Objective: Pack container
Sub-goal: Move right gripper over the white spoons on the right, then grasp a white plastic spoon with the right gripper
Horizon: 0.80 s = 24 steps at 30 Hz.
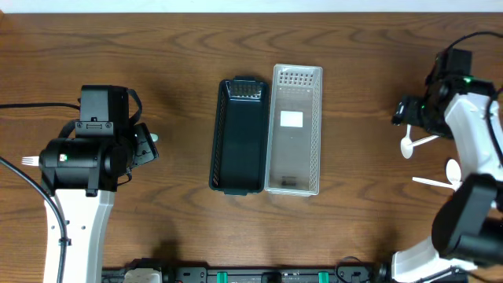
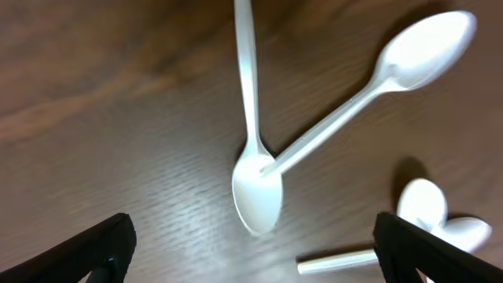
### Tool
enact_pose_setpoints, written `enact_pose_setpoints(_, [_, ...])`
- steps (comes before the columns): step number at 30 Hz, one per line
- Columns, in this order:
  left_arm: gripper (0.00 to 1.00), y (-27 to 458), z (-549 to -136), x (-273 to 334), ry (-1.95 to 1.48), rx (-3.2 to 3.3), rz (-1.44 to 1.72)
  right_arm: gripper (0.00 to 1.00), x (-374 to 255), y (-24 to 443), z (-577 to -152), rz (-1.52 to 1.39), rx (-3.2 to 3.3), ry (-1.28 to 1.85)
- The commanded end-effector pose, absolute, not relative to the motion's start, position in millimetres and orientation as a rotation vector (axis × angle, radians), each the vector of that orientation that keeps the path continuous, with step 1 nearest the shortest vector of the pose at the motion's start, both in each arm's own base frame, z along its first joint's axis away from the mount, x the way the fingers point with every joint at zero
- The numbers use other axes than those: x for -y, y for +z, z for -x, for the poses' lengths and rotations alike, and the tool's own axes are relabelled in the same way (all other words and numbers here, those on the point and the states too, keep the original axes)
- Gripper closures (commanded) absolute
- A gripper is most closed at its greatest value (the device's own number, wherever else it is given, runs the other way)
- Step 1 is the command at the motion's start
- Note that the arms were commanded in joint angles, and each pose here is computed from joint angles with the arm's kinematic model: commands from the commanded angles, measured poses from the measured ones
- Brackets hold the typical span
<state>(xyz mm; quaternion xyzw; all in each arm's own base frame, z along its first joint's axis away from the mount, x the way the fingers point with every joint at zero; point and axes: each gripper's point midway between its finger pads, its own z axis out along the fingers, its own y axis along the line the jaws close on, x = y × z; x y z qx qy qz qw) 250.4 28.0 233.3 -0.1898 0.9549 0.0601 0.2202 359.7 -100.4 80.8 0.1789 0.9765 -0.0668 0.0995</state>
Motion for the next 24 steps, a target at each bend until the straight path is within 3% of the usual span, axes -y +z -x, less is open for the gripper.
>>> enact_pose_setpoints(1, [0.30, 242.4, -251.3, -31.2, 0.172, -2.611, 0.537, 0.01, 100.8, 50.2, -358.1, -0.468, -2.971, -0.180])
enact_pose_setpoints(17, [0.30, 242.4, -251.3, -31.2, 0.172, -2.611, 0.537, 0.02, 90.6, -8.1, -372.1, -0.407, -3.037, -0.041])
enact_pose_setpoints(21, [0.30, 242.4, -251.4, -31.2, 0.172, -2.611, 0.537, 0.12, 86.1, -21.2, -368.0, -0.429, -3.069, 0.022])
enact_pose_setpoints(24, [0.30, 242.4, -251.4, -31.2, 0.172, -2.611, 0.537, 0.26, 85.0, -30.3, -363.6, -0.458, -3.094, 0.029])
